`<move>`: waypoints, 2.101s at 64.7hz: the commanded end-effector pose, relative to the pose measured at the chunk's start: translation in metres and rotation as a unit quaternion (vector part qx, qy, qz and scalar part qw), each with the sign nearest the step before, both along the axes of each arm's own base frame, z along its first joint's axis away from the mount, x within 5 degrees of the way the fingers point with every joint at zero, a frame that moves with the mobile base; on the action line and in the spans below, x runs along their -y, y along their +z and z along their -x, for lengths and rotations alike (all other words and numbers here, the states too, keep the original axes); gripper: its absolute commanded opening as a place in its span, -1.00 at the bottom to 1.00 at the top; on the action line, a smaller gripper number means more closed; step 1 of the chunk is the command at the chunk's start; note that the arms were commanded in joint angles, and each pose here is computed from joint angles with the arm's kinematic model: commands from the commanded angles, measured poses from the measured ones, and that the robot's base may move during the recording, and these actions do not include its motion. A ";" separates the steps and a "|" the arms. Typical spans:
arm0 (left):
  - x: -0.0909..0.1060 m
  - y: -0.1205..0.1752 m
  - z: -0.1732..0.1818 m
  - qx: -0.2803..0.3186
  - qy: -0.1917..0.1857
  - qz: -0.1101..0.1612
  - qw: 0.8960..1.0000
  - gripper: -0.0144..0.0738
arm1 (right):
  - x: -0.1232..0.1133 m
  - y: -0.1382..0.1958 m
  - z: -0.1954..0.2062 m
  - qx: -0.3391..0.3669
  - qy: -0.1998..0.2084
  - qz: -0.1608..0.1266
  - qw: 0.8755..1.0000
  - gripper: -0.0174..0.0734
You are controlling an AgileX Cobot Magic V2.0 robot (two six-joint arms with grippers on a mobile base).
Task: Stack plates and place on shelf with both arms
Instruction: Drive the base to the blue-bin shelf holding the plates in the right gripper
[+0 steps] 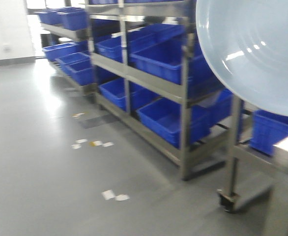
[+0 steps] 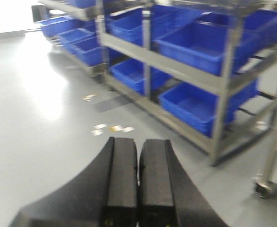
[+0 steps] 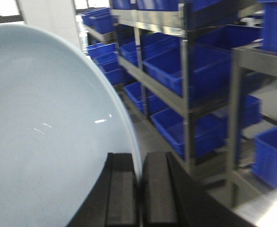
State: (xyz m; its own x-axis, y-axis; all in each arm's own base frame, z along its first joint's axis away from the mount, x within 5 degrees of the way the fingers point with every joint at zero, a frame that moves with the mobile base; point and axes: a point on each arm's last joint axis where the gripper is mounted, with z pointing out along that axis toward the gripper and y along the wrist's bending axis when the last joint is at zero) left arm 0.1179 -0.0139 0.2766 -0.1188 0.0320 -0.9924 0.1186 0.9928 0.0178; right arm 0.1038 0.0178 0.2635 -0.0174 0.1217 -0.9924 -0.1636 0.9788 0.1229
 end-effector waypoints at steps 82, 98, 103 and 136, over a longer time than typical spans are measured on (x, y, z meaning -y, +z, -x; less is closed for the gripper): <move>-0.002 0.020 -0.001 0.058 0.010 0.009 0.998 -0.49 | 0.002 0.020 0.000 0.065 -0.011 -0.005 0.998 -0.49; -0.002 0.020 -0.001 0.058 0.010 0.009 0.998 -0.49 | 0.002 0.020 0.000 0.065 -0.011 -0.005 0.998 -0.49; -0.002 0.020 -0.001 0.058 0.010 0.009 0.998 -0.49 | 0.002 0.020 0.000 0.065 -0.011 -0.005 0.998 -0.49; -0.002 0.020 -0.001 0.058 0.010 0.009 0.998 -0.49 | 0.002 0.020 0.000 0.065 -0.011 -0.005 0.998 -0.49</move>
State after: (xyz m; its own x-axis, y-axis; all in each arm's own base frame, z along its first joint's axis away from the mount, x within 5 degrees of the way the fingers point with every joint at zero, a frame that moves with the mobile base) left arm 0.1175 -0.0139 0.2768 -0.1164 0.0318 -0.9927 0.1186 0.9928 0.0178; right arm 0.1038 0.0178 0.2635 -0.0172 0.1210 -0.9925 -0.1637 0.9789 0.1222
